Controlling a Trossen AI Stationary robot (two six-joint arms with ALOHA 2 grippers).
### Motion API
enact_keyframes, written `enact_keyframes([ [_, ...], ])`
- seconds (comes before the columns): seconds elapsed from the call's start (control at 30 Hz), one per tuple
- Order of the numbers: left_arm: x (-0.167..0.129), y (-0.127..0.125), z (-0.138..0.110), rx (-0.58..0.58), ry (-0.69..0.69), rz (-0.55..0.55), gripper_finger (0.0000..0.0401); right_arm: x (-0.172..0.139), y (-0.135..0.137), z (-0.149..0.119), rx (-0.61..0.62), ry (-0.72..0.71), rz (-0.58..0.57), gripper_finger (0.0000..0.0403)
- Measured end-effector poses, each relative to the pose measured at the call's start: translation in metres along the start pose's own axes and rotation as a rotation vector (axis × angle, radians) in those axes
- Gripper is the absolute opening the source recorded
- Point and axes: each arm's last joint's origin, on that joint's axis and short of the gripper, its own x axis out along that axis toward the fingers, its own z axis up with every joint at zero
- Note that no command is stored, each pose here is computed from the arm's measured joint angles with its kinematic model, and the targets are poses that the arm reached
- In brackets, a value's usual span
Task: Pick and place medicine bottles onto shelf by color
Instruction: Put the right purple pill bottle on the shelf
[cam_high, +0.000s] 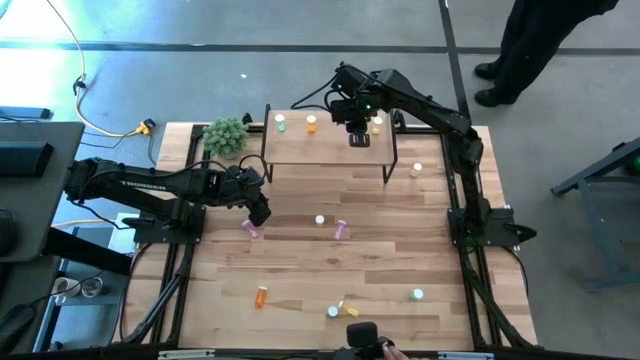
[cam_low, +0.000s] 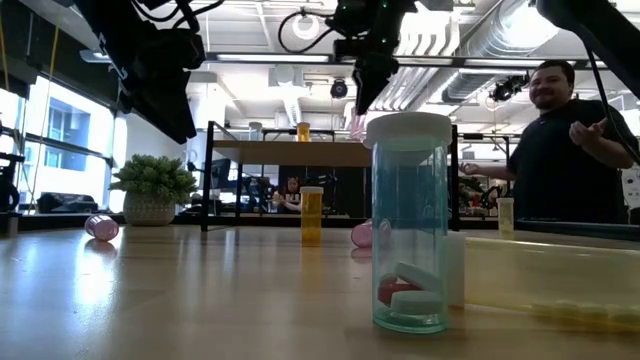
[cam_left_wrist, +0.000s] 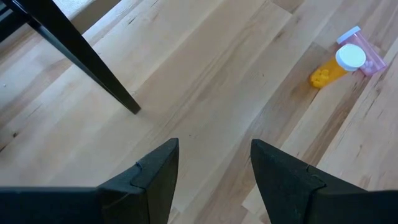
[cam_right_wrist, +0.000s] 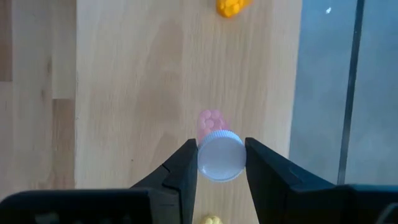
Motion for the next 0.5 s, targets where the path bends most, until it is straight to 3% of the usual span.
enact_keyframes([
  [0.5, 0.0000, -0.0001, 0.0000, -0.023, 0.001, -0.002, 0.0188, 0.0027, 0.0015, -0.0010, -0.014, -0.003, 0.039, 0.0104],
])
